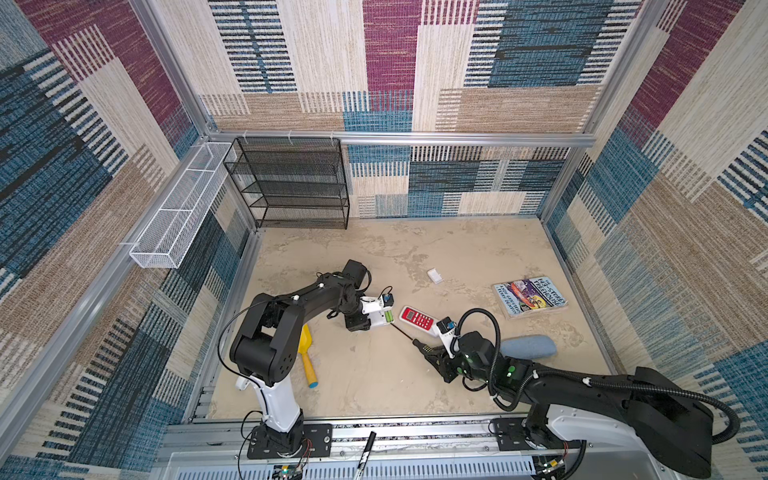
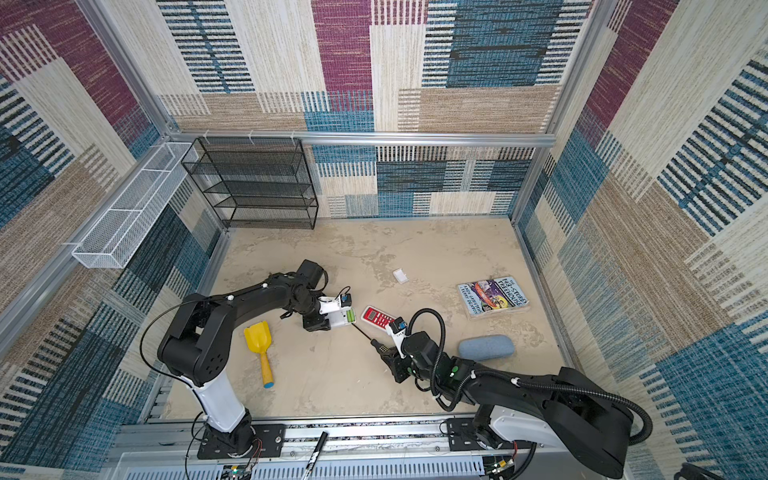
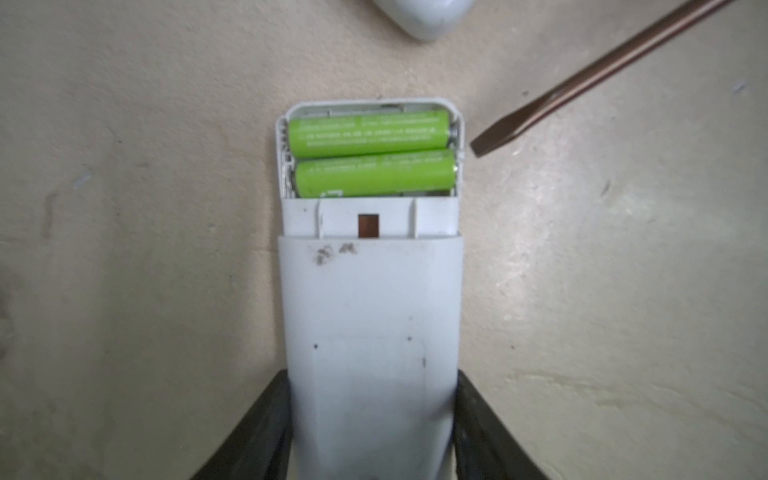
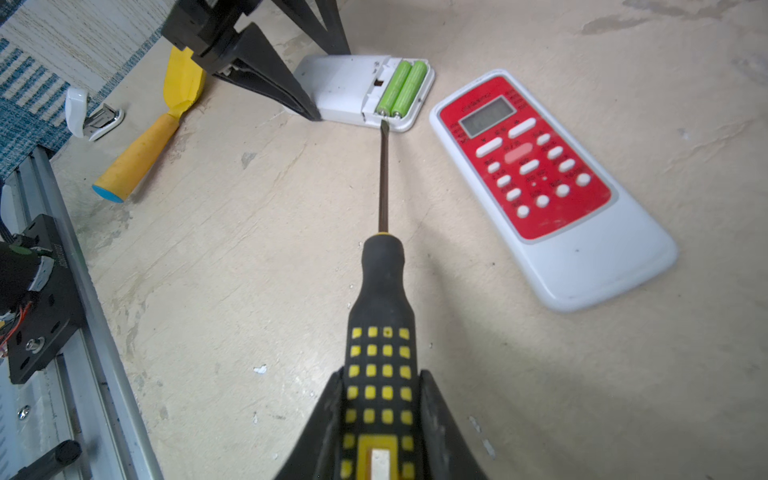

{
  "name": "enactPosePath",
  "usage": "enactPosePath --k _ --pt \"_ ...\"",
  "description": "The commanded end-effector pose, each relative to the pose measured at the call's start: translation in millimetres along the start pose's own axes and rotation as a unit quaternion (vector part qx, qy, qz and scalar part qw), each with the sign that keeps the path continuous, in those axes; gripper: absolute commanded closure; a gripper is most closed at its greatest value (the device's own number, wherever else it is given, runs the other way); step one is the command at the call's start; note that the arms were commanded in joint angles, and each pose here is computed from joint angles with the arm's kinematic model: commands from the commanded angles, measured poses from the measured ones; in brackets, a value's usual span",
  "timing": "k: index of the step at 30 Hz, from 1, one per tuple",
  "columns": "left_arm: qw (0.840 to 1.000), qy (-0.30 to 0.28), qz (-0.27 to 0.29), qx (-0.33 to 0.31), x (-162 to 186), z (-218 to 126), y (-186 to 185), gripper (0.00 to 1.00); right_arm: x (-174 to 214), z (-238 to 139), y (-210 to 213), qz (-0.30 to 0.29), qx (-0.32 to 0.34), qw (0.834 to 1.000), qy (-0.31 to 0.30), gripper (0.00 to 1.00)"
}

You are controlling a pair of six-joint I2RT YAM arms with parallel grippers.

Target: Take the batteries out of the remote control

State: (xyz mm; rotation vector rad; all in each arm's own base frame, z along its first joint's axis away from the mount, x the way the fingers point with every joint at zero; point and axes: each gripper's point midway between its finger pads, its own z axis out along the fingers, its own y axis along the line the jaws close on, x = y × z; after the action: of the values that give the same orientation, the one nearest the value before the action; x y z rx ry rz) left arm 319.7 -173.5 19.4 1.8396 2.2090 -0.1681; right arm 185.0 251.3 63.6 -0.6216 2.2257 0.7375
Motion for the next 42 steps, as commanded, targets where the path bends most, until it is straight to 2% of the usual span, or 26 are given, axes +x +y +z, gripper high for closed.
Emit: enactPosePath --k 1,17,24,42 --pt "0.997 0.074 0.003 0.011 32 6 -9 0.49 -15 0 10 -0.008 -0.018 1.0 -0.024 1.0" --pt "0.997 0.074 0.005 0.012 32 6 -9 0.49 -22 0 7 -0.008 -0.004 0.999 -0.034 1.0" --pt "0.997 0.075 0.004 0.012 32 6 -10 0.49 -13 4 5 -0.01 -0.002 1.0 -0.015 1.0" --pt "0.997 0.077 0.004 0.011 32 6 -10 0.49 -9 0 6 -0.013 -0.01 1.0 -0.011 1.0"
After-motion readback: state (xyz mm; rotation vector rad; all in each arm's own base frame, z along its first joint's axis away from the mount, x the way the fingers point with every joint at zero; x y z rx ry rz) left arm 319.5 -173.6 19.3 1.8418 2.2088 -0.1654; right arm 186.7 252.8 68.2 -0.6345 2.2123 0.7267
